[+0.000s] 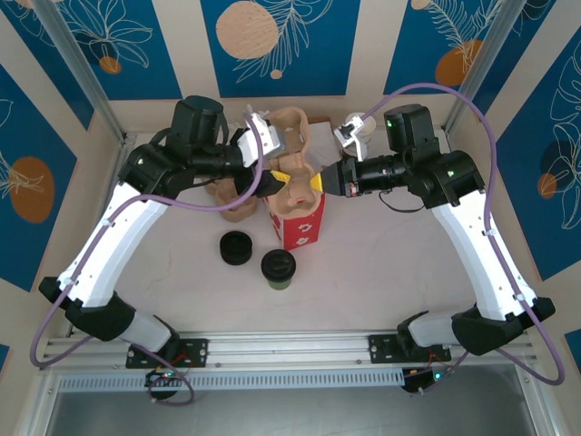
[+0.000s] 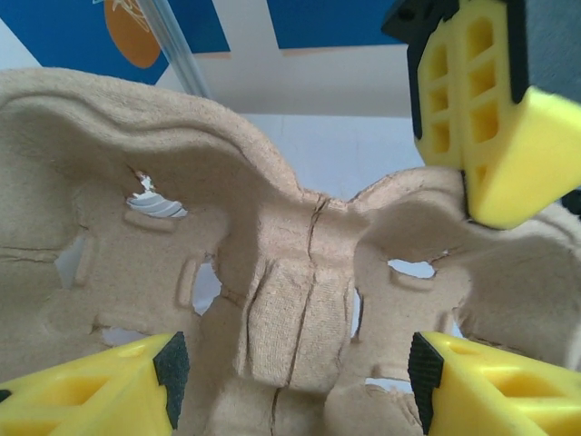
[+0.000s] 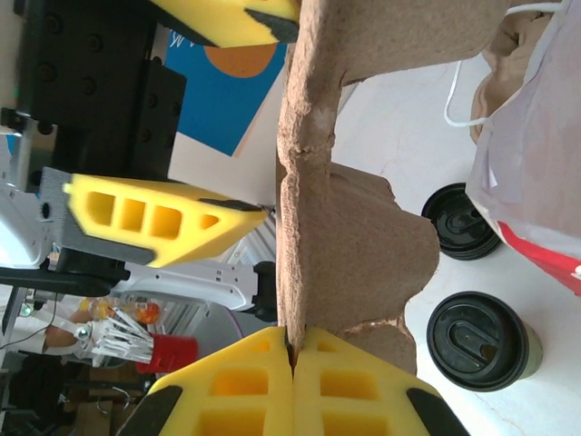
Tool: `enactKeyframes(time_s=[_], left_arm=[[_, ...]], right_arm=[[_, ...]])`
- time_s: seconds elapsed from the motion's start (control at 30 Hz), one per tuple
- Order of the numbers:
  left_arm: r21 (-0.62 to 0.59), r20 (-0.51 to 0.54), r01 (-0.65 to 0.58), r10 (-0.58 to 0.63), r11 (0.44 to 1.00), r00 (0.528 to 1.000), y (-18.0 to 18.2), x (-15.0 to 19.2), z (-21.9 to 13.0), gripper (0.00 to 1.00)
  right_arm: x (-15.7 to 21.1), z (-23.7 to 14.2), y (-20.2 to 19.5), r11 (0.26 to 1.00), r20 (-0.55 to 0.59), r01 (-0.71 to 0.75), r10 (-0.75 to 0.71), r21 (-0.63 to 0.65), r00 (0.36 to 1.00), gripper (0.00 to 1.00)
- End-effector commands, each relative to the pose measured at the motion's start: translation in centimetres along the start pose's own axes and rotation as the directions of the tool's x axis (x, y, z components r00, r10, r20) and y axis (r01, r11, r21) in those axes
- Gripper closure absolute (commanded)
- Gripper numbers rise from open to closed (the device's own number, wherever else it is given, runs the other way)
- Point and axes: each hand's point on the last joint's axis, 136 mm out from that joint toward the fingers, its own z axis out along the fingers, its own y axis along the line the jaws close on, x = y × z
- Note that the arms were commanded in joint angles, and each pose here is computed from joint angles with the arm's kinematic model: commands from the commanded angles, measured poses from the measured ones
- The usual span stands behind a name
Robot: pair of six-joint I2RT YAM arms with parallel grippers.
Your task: Pack the takeout coffee
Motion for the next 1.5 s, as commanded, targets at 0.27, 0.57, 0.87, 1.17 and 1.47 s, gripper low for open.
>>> enactKeyframes(time_s=[0.27, 0.57, 0.87, 1.17, 1.47], left_arm=[[-0.031, -0.076, -0.129, 0.127, 0.991, 0.989, -0.8, 0.2, 1.1, 0.35], [-0.059, -0.088, -0.142, 0.136, 0.988, 0.987, -0.4, 0.0, 1.7, 0.4], [-0.07, -0.108, -0.142, 0.134, 0.987, 0.985, -0.2, 0.4, 2.0, 0.48], [-0.053, -0.125, -0.147, 0.139, 0.988, 0.982, -0.3, 0.9, 2.4, 0.55], [-0.069, -0.123, -0.114, 0.105, 0.991, 0.987, 0.1, 0.5, 2.5, 0.58]], right_arm=[[1.0, 0.2, 0.2, 0.999, -0.053, -0.021, 0.019, -0.039, 0.998, 1.0], [1.5, 0.6, -0.4, 0.999, -0.08, -0.039, 0.036, -0.033, 0.996, 1.0], [1.6, 0.8, -0.7, 0.999, -0.094, -0.042, 0.039, -0.028, 0.995, 1.0], [1.5, 0.8, -0.9, 0.998, -0.094, -0.045, 0.042, -0.033, 0.995, 1.0], [1.0, -0.3, -1.4, 0.998, -0.051, -0.051, 0.049, -0.035, 0.997, 0.82]])
